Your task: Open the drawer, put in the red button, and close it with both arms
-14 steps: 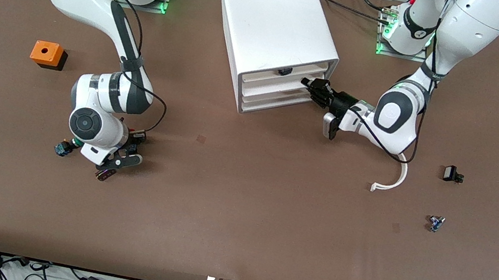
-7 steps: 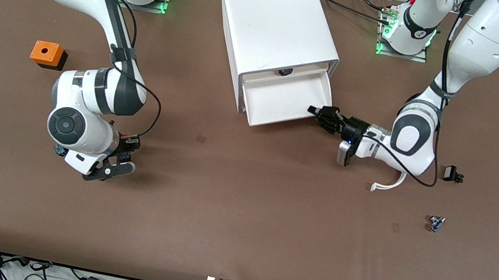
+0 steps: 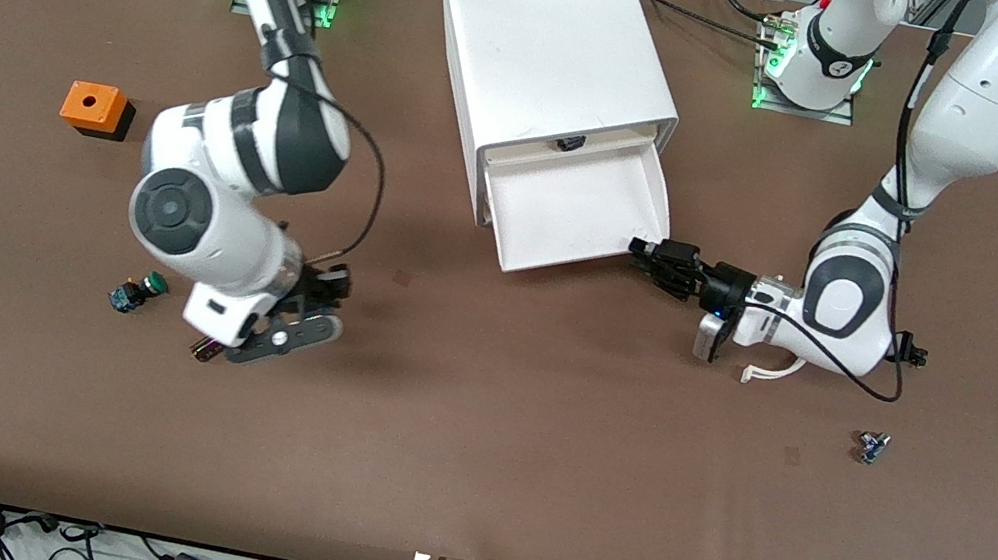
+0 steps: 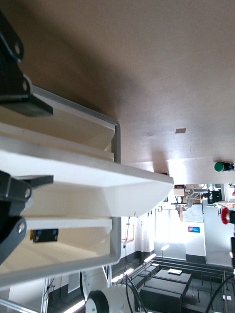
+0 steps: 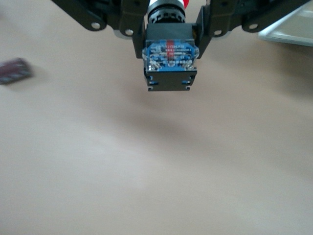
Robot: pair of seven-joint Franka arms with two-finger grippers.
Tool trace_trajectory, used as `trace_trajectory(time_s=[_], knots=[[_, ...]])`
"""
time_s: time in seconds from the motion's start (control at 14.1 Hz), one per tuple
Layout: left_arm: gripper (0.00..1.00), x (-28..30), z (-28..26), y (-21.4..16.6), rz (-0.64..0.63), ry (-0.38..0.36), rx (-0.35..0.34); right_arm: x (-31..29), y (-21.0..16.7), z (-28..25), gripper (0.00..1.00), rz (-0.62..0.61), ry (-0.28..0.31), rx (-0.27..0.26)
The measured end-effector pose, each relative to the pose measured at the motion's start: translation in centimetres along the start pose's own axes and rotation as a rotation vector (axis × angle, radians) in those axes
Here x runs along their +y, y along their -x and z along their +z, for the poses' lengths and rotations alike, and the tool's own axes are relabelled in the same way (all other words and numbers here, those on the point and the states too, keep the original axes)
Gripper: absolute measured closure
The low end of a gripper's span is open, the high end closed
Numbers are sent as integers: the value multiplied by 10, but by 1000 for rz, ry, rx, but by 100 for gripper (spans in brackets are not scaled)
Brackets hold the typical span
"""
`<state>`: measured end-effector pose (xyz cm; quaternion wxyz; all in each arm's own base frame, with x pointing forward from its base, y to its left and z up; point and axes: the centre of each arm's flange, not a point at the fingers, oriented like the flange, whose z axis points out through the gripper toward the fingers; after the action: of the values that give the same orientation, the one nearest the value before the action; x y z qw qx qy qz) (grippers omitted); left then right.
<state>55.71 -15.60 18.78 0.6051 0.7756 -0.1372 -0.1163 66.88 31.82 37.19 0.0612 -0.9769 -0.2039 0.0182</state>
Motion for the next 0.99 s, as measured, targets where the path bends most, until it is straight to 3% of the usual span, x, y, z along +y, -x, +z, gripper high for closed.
trace_trajectory(time_s=[0.14, 0.28, 0.64, 0.99], knots=[[21, 24, -29, -9, -63, -37, -53, -60, 3, 2, 57, 24, -4, -4], [0, 62, -58, -23, -145, -124, -108, -122, 12, 7, 57, 42, -3, -10], [0, 138, -107, -49, -369, -473, -168, -229, 36, 2, 57, 79, -11, 5], [0, 138, -123, -48, -442, -796, -207, -309, 70, 19, 57, 71, 14, -11]])
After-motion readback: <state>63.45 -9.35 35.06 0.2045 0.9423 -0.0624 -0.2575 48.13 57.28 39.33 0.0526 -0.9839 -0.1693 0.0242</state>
